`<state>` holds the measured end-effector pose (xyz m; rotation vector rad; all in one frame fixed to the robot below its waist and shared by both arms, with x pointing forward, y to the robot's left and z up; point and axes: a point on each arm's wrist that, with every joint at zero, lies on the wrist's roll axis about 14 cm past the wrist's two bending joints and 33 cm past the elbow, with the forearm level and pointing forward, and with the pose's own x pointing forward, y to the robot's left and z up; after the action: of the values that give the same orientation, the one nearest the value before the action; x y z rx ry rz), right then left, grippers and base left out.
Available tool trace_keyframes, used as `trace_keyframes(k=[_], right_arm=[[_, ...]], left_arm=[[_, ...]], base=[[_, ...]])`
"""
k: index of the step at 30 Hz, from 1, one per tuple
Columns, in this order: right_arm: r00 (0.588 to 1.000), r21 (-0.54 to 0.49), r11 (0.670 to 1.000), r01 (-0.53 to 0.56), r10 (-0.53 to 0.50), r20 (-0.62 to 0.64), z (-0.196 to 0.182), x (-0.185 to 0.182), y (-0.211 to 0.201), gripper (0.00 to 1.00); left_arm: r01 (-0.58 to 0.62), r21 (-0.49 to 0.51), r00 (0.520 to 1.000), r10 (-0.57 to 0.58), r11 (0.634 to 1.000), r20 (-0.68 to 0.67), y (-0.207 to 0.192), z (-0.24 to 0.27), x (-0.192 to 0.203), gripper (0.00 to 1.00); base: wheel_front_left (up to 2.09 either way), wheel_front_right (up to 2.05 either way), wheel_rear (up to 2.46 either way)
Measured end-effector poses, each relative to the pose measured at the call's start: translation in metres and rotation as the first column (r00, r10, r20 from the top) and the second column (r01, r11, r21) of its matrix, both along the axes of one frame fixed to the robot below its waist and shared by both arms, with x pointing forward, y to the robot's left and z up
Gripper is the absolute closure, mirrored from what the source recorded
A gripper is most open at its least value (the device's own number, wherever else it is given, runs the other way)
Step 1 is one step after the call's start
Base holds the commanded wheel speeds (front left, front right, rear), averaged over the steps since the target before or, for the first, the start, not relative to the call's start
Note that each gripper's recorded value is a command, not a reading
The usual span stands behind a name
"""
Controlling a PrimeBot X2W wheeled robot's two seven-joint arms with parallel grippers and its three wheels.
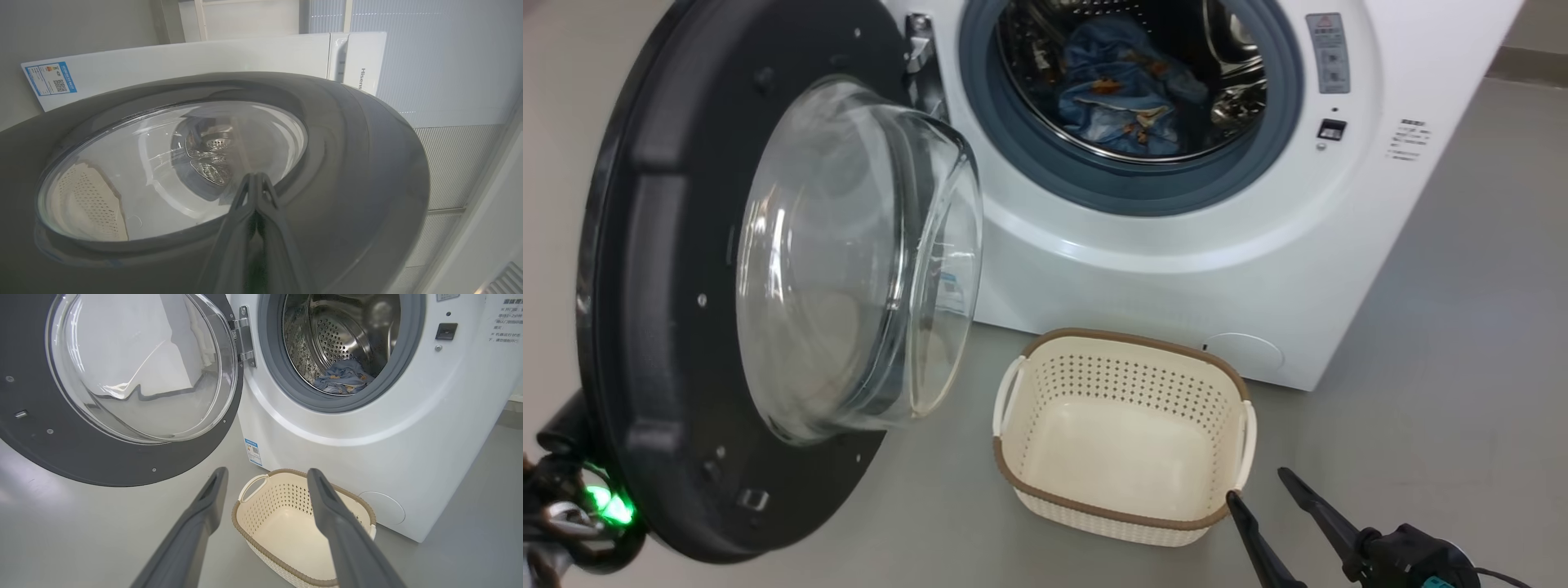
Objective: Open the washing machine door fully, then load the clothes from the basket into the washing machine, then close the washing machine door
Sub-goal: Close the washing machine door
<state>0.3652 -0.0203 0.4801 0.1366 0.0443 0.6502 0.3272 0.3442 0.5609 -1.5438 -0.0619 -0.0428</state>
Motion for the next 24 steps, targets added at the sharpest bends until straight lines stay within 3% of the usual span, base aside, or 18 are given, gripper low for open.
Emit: trace_keyframes(k=[24], right_arm=[[0.989,0.017,0.988,0.151,-0.151,0.006,0.005,-0.006,-0.043,0.0]], left_arm=[[0.298,0.015,0.945,-0.297,0.955,0.134,-0.137,0.039,0.031,1.0]], base=[[0.0,0.0,0.0]])
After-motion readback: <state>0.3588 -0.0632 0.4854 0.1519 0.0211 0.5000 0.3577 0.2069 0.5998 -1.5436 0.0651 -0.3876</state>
